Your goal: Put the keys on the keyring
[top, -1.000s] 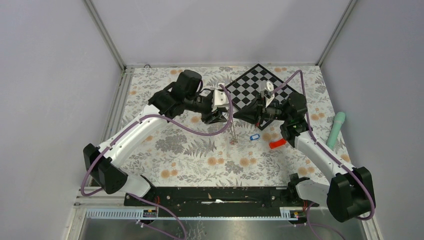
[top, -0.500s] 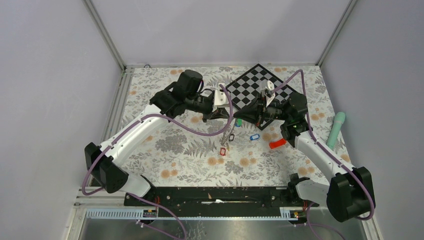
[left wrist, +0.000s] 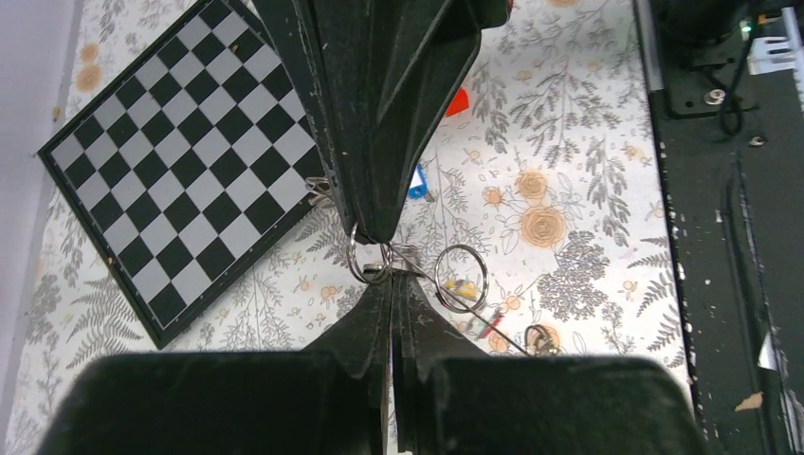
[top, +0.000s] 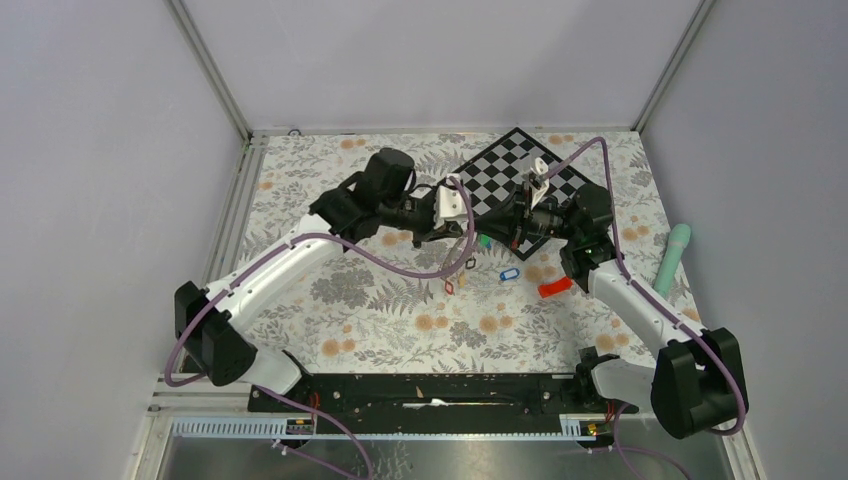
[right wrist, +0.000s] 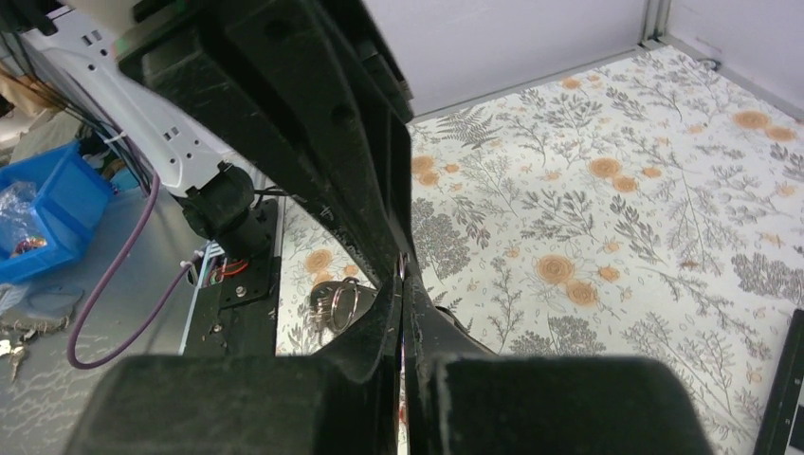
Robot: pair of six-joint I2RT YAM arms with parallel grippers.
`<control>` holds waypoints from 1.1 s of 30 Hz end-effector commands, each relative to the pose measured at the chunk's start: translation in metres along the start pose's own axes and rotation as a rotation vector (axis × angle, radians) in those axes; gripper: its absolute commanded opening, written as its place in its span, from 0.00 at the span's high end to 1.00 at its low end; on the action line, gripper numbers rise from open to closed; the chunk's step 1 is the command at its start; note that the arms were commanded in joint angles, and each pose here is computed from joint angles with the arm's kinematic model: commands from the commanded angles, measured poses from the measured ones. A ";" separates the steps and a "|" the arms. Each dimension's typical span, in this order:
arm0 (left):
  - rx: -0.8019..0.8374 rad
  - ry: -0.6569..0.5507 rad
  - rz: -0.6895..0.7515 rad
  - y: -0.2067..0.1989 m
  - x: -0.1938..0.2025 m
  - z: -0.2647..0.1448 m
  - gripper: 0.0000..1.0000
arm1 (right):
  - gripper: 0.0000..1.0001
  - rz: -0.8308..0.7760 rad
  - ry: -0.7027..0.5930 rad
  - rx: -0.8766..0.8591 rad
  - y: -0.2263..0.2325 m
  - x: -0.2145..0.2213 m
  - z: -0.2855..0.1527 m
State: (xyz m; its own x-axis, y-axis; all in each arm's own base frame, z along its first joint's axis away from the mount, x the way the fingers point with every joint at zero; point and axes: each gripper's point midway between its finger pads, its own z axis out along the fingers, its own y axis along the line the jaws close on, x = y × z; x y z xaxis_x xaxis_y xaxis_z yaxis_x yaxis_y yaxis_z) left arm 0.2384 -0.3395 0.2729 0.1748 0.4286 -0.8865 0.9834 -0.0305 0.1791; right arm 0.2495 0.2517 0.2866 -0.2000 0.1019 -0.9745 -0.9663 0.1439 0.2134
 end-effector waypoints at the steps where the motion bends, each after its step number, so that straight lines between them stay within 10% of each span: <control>1: -0.083 -0.016 0.042 0.003 -0.014 0.009 1.00 | 1.00 -0.025 -0.047 0.072 -0.014 -0.013 0.001; 6: -0.118 -0.004 0.038 0.009 -0.014 0.011 1.00 | 1.00 -0.027 -0.035 0.085 -0.017 -0.007 0.000; 18: -0.162 -0.021 0.078 0.013 -0.022 -0.013 0.52 | 1.00 -0.134 -0.009 -0.082 0.012 0.002 -0.008; 33: 0.002 -0.075 -0.024 -0.006 -0.024 0.006 0.64 | 1.00 -0.170 0.007 -0.111 0.020 0.008 -0.011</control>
State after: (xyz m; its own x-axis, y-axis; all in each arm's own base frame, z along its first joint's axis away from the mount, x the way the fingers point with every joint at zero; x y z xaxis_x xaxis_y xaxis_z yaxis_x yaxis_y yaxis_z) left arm 0.2334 -0.3448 0.2685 0.1571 0.4347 -0.8868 0.9836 0.0121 0.1801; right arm 0.2320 0.2457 0.2658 -0.1496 0.0588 -0.9870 -0.9860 0.0660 0.1534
